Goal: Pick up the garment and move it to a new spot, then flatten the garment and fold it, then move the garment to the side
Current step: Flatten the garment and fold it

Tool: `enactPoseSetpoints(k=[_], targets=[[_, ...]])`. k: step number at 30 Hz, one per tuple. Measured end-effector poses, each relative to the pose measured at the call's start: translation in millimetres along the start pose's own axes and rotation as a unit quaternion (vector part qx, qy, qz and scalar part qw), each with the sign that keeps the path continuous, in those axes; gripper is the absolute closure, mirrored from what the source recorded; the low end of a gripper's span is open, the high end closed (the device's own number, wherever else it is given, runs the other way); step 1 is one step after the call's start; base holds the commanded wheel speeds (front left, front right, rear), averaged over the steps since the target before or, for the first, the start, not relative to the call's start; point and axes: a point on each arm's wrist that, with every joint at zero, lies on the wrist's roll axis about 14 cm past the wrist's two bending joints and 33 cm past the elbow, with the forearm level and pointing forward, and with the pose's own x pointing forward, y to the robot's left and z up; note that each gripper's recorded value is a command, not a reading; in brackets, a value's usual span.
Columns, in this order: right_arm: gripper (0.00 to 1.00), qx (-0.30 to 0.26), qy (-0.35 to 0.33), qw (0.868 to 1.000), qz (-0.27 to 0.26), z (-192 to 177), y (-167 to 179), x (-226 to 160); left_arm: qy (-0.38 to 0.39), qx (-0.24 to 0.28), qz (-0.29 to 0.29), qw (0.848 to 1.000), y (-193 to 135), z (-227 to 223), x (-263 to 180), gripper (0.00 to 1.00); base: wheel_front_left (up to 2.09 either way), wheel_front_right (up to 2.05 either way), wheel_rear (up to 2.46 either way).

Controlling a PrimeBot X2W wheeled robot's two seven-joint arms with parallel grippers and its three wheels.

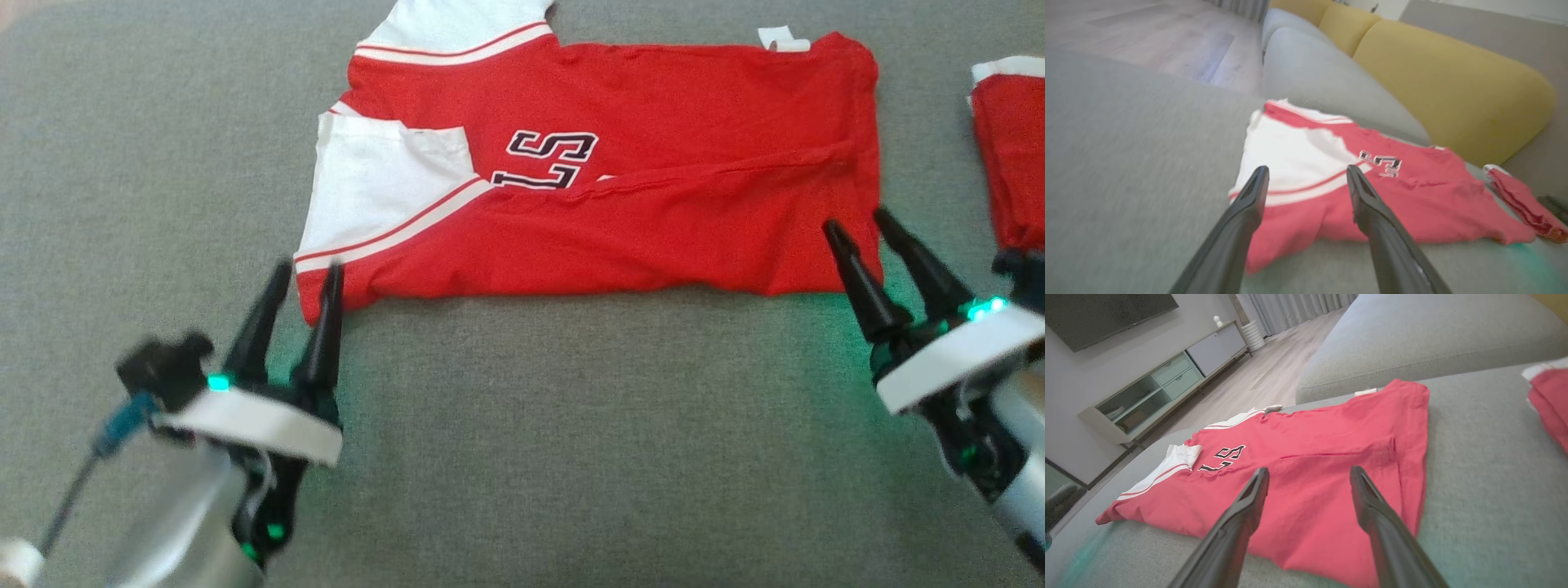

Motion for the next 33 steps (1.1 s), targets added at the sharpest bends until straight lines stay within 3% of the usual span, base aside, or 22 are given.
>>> enactPoseSetpoints(k=[5, 12, 14, 16, 18, 19, 20, 33], targets=[[0.00, 0.018, -0.007, 1.000, -0.016, -12.1, 3.4, -14.5, 0.045, 0.008, 0.067, 0.997, 24.3, -40.9, -20.1, 0.00, 0.00, 0.00, 0.00], [0.00, 0.016, -0.015, 0.999, -0.030, -15.6, 0.9, -21.9, 0.092, 0.025, 0.088, 0.992, 38.4, -65.7, -14.3, 0.00, 0.00, 0.00, 0.00], [0.00, 0.009, -0.013, 0.999, -0.034, -16.6, -1.4, -24.1, 0.101, 0.029, 0.088, 0.991, 39.9, -68.3, -11.3, 0.20, 0.00, 0.00, 0.00], [0.00, 0.010, -0.012, 0.999, -0.038, -18.2, -3.7, -25.3, 0.104, 0.033, 0.090, 0.990, 42.8, -68.1, -8.4, 0.55, 0.00, 0.00, 0.00], [0.00, 0.010, -0.011, 0.999, -0.043, -19.6, -5.0, -24.7, 0.103, 0.035, 0.089, 0.990, 44.1, -66.2, -5.7, 0.61, 0.00, 0.00, 0.00], [0.00, 0.012, -0.012, 0.999, -0.044, -19.6, -5.3, -23.8, 0.103, 0.037, 0.089, 0.990, 44.1, -65.6, -4.9, 0.76, 0.00, 0.00, 0.00], [0.00, 0.012, -0.012, 0.999, -0.046, -19.8, -5.9, -23.1, 0.104, 0.041, 0.087, 0.990, 43.8, -65.3, -4.5, 1.00, 0.00, 0.00, 0.00], [0.00, -0.029, 0.033, 0.996, -0.078, -36.9, -23.3, -17.3, 0.094, 0.107, 0.054, 0.988, 32.5, -51.9, -17.4, 1.00, 0.00, 0.00, 0.00]])
